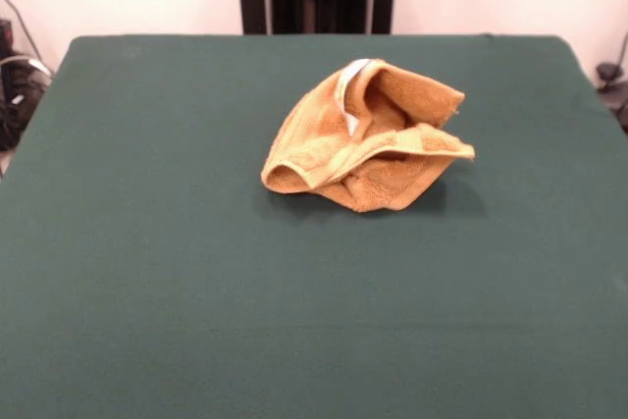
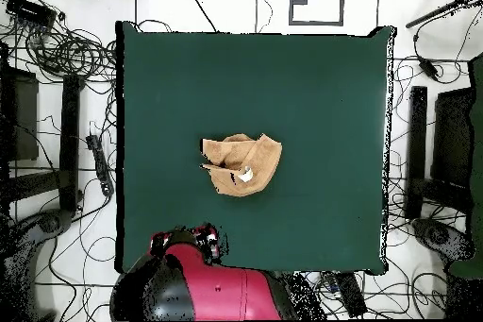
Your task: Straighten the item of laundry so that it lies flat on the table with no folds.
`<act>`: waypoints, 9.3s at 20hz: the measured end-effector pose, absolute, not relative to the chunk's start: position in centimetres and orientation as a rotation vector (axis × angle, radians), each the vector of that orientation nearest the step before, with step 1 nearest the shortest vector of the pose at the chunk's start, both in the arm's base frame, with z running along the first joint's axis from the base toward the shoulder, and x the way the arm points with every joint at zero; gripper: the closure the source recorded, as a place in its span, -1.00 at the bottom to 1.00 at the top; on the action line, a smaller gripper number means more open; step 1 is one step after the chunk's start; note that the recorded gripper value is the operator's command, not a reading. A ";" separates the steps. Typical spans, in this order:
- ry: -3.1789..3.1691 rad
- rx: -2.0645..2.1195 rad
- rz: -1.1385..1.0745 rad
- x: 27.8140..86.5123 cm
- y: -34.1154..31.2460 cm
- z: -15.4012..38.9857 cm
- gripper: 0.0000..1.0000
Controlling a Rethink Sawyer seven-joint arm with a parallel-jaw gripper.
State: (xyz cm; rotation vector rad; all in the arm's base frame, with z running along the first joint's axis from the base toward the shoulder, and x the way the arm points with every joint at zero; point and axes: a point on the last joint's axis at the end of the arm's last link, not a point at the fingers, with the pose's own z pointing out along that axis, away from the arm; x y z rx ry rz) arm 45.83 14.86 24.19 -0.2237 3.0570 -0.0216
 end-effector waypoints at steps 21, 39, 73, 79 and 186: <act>2.976 -0.174 -0.038 47.8 13.4 21.1 -1.00; 2.981 -0.178 -0.039 47.1 13.4 10.5 -1.00; 3.004 -0.132 -0.108 54.9 10.8 11.2 -1.00; 2.998 -0.124 -0.155 57.4 10.9 11.8 -1.00; 2.899 -0.632 -0.146 58.2 17.9 7.2 -1.00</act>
